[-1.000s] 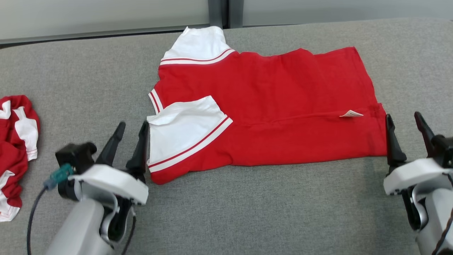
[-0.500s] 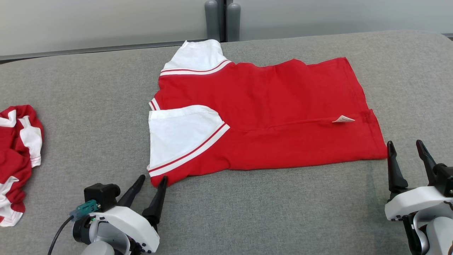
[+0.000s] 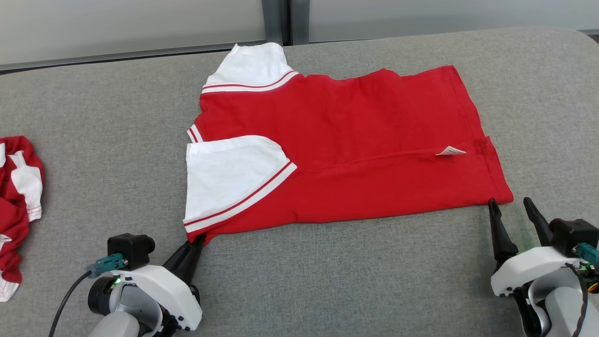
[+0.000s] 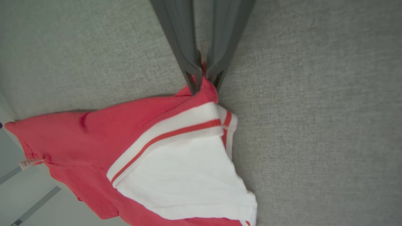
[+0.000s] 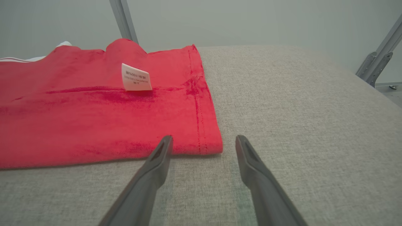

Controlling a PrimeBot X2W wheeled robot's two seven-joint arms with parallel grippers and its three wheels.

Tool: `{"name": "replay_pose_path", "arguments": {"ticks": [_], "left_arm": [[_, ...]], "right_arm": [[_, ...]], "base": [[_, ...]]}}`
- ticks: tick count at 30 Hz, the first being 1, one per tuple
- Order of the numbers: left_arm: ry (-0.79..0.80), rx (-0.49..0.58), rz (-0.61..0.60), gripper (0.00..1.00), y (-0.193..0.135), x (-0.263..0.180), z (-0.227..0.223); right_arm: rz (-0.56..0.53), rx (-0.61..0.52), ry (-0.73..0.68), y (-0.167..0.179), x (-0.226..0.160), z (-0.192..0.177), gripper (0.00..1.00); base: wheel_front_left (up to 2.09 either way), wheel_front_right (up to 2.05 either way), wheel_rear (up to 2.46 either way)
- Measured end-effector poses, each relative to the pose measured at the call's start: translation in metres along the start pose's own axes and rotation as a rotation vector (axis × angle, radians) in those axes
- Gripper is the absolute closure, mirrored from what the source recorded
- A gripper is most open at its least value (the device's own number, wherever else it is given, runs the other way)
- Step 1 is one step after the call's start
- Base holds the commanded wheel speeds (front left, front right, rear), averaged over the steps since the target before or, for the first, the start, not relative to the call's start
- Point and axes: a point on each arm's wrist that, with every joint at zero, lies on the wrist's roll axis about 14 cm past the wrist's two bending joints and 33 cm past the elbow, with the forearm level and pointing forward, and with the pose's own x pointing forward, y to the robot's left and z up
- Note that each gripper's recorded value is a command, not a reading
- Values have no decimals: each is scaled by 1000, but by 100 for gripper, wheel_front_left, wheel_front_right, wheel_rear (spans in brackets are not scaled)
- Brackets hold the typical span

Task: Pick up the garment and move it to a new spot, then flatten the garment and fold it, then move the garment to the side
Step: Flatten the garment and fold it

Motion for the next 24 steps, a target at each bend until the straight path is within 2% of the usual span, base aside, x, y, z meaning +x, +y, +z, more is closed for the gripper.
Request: {"name": "replay_pose_path", "arguments": {"ticks": [8,9,10,11,12,13,14,22,24], "left_arm": [[0,16,2,100,4,-2,2],[0,21,3,100,4,-2,2],[-1,23,2,100,4,-2,3],[-1,24,2,100,4,-2,3],[-1,25,1,100,4,-2,3],[-1,26,1,100,4,-2,3],[-1,28,0,100,4,-2,3],[-22,59,-21,100,0,-9,14],[32,67,-44,100,-4,-19,3]], "right_arm": [[10,24,69,2,14,-10,0],[14,19,76,3,15,-11,8],[15,21,82,3,17,-12,44],[18,19,86,4,19,-12,52],[22,17,91,5,20,-13,65],[24,17,95,5,22,-13,95],[27,15,100,6,23,-14,100],[39,29,98,5,18,-12,100],[63,39,102,9,8,-14,100]], "base": [[0,0,0],[0,0,0],[0,0,0],[0,0,0],[0,0,0],[0,0,0],[0,0,0],[0,0,0],[0,0,0]]}}
